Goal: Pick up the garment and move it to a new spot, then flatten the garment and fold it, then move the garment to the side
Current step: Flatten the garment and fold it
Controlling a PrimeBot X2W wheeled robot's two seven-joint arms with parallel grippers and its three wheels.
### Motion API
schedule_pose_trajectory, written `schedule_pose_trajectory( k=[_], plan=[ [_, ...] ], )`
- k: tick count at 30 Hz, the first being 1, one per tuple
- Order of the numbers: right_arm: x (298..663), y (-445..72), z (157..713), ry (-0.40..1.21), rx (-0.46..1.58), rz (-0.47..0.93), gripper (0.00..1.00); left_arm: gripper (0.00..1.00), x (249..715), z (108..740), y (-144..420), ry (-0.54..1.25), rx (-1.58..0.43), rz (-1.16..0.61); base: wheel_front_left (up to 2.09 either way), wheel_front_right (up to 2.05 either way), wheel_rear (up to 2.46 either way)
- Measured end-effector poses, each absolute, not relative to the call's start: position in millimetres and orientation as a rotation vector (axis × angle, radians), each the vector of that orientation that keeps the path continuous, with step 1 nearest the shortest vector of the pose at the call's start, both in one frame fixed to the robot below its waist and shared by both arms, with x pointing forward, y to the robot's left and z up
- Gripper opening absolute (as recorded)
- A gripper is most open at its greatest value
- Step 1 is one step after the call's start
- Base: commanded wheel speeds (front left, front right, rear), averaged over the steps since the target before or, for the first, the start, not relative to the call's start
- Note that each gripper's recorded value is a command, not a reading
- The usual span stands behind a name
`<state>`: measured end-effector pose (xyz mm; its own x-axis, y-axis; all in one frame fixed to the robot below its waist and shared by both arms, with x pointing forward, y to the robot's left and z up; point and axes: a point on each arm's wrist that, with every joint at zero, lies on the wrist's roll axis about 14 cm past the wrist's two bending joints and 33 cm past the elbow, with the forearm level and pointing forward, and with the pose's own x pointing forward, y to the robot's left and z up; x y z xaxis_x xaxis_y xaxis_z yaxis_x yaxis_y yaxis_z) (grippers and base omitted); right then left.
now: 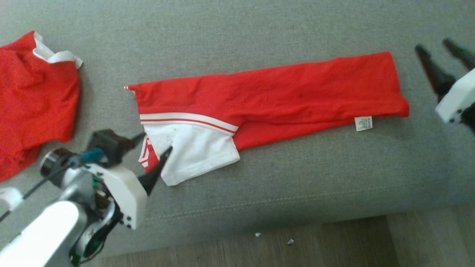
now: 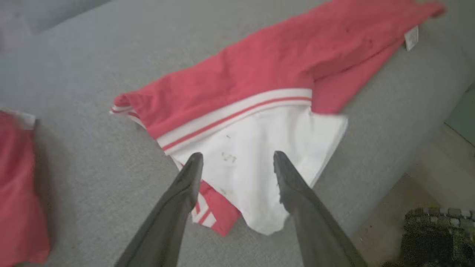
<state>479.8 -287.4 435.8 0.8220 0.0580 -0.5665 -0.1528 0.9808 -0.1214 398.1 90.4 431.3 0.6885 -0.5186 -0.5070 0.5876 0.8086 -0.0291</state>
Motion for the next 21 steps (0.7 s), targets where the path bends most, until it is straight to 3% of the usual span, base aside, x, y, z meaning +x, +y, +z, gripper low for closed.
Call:
schedule_pose_trajectory(
  k=[6, 11, 15, 21],
  plan=[
    [503.4, -263.3, 500.9, 0.291, -0.088, 0.121, 1.0, 1.0, 426.7, 477.4, 99.2, 0.314, -0.03, -0.464, 0.0, 0.0, 0.0],
    [497.2, -228.6, 529.7, 0.103, 0.021, 0.147, 1.0, 1.0, 440.4, 520.7, 110.1, 0.105, -0.236, -0.316, 0.0, 0.0, 0.0],
    [480.6, -206.7, 526.4, 0.064, 0.129, 0.145, 1.0, 1.0, 439.9, 531.7, 124.5, -0.016, -0.282, -0.218, 0.0, 0.0, 0.0],
    [460.7, -190.0, 513.5, 0.057, 0.121, 0.147, 1.0, 1.0, 425.6, 505.8, 121.4, 0.017, -0.334, -0.16, 0.0, 0.0, 0.0]
  ],
)
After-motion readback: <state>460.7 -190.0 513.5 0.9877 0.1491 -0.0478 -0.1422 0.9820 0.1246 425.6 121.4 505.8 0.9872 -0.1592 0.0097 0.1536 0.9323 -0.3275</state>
